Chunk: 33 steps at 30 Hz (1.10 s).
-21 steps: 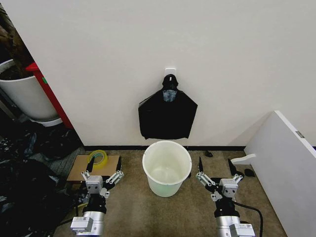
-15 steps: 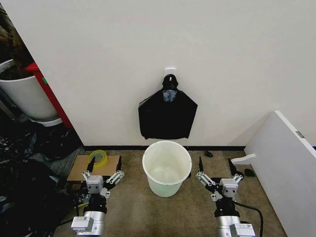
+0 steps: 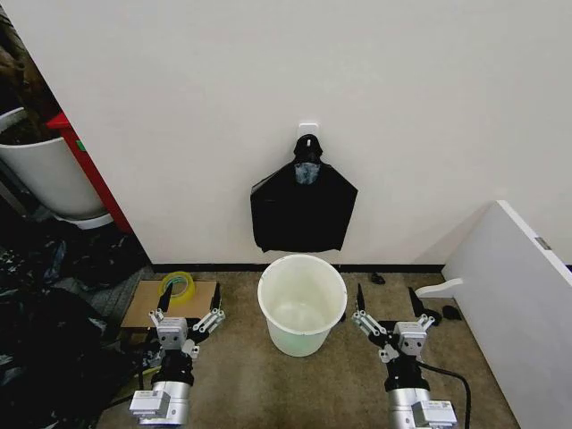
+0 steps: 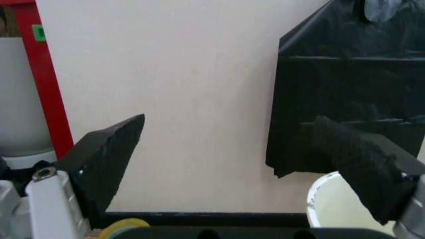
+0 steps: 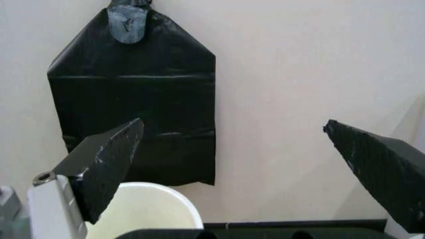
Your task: Place the garbage bag over the trash bin.
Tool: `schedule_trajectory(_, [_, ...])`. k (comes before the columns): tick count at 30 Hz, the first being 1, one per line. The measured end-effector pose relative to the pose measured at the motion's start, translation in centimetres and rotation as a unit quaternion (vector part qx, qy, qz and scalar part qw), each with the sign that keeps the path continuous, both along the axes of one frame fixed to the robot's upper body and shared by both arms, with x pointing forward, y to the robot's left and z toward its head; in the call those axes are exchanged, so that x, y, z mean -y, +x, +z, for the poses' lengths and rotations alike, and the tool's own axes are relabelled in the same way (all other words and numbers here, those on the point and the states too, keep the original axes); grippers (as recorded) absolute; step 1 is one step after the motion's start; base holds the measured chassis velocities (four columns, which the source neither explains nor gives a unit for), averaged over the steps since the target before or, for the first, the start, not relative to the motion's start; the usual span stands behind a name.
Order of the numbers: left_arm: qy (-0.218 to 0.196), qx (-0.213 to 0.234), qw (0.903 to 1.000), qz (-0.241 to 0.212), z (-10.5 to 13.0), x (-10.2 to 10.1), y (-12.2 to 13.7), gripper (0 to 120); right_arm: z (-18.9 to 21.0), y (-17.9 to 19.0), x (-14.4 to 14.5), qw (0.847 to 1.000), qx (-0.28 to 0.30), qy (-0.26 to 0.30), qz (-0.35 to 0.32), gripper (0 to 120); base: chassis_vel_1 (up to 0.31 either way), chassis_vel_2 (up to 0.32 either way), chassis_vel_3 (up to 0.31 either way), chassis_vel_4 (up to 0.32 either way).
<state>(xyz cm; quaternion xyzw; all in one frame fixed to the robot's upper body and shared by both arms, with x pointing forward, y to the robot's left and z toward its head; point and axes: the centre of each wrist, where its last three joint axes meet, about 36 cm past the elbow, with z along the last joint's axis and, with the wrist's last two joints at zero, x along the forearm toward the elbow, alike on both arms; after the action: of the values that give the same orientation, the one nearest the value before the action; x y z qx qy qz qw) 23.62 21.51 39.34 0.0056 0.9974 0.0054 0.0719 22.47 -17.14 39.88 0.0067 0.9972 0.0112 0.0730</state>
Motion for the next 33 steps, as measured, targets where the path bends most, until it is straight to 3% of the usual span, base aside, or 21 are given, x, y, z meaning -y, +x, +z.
schedule_trajectory(5, [0.002,-0.002,1.0,0.0,-0.3,-0.1,0.0,100,0.6,1.3,-0.2,0.998,-0.01,0.063,0.025,100,0.0,0.0,0.0,0.0])
schedule_trajectory(8, [0.006,-0.002,1.0,-0.005,-0.4,-0.3,0.1,100,0.8,4.0,-0.1,0.989,-0.013,0.14,0.055,100,0.0,0.0,0.0,0.0])
schedule_trajectory(13, [0.005,-0.005,0.9999,-0.012,-0.7,-0.4,0.3,100,1.2,6.2,0.2,0.975,-0.016,0.205,0.079,100,0.0,0.0,0.0,0.0])
schedule_trajectory(14, [0.004,-0.006,0.9999,-0.014,-0.9,-0.4,0.4,100,1.5,7.2,0.4,0.966,-0.019,0.24,0.093,100,0.0,0.0,0.0,0.0])
schedule_trajectory(16, [0.004,-0.007,0.9999,-0.011,-1.1,-0.6,0.3,100,2.9,10.2,1.0,0.927,-0.031,0.34,0.154,100,0.0,0.0,0.0,0.0])
schedule_trajectory(17, [0.004,-0.007,0.9999,-0.011,-1.1,-0.6,0.3,100,2.9,10.2,1.0,0.927,-0.031,0.34,0.154,100,0.0,0.0,0.0,0.0])
schedule_trajectory(19, [0.004,-0.008,0.9999,-0.007,-1.2,-0.7,0.2,100,3.5,12.5,1.2,0.898,-0.033,0.392,0.199,100,0.0,0.0,0.0,0.0])
schedule_trajectory(20, [0.004,-0.008,0.9999,-0.007,-1.2,-0.7,0.2,100,3.5,12.5,1.2,0.898,-0.033,0.392,0.199,100,0.0,0.0,0.0,0.0])
schedule_trajectory(23, [0.004,-0.009,1.0,-0.001,-1.4,-0.7,0.1,100,4.4,16.3,0.8,0.862,-0.023,0.437,0.257,100,0.0,0.0,0.0,0.0])
schedule_trajectory(24, [0.004,-0.009,1.0,-0.001,-1.4,-0.7,0.1,100,4.4,16.3,0.8,0.862,-0.023,0.437,0.257,100,0.0,0.0,0.0,0.0])
schedule_trajectory(25, [0.003,-0.01,0.9999,0.002,-1.5,-0.7,0.0,100,5.0,18.0,0.3,0.845,-0.016,0.455,0.28,100,0.0,0.0,0.0,0.0])
schedule_trajectory(27, [0.004,-0.011,0.9999,0.004,-1.5,-0.6,-0.1,100,5.5,19.8,-0.3,0.827,-0.009,0.475,0.3,100,0.0,0.0,0.0,0.0])
schedule_trajectory(28, [0.004,-0.011,0.9999,0.004,-1.5,-0.6,-0.1,100,5.5,19.8,-0.3,0.827,-0.009,0.475,0.3,100,0.0,0.0,0.0,0.0])
schedule_trajectory(30, [0.006,-0.013,0.9999,0.006,-1.6,-0.6,-0.4,100,5.6,22.2,-1.3,0.808,-0.007,0.497,0.316,100,0.0,0.0,0.0,0.0])
schedule_trajectory(33, [0.007,-0.014,0.9998,0.008,-1.7,-0.7,-0.5,100,5.4,23.6,-2.0,0.802,-0.007,0.503,0.322,100,0.0,0.0,0.0,0.0])
